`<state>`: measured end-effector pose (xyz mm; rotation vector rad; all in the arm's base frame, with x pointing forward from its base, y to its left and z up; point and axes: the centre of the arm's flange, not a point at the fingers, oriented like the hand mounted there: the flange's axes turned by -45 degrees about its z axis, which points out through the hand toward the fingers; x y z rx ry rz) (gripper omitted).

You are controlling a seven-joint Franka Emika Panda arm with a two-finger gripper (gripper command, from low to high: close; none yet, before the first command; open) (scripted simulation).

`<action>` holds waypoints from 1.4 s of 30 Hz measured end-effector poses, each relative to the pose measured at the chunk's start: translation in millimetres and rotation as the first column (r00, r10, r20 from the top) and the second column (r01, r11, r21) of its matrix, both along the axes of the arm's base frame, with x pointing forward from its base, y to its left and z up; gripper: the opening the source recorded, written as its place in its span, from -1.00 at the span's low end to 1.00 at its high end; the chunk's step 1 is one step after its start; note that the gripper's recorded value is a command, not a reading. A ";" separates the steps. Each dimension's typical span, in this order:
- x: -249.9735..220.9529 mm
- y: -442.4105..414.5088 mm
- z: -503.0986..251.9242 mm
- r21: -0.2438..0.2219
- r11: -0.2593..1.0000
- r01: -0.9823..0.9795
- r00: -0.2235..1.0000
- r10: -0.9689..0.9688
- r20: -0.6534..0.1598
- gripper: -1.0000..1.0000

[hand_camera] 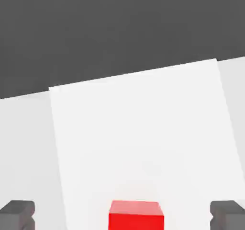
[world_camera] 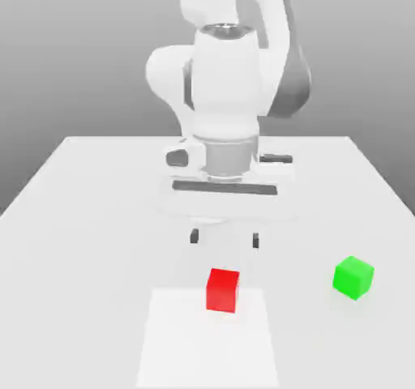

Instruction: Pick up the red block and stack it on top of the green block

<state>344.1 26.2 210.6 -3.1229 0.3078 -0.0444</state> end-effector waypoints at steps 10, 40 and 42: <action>-10.2 0.5 -62.4 0.000 1.000 0.007 1.000 -0.007 -0.027 -1.00; -61.3 243.9 -23.7 -0.002 0.929 -0.370 0.929 0.370 -0.026 1.00; -61.3 243.9 -23.7 -0.002 0.929 -0.370 0.929 0.370 -0.026 1.00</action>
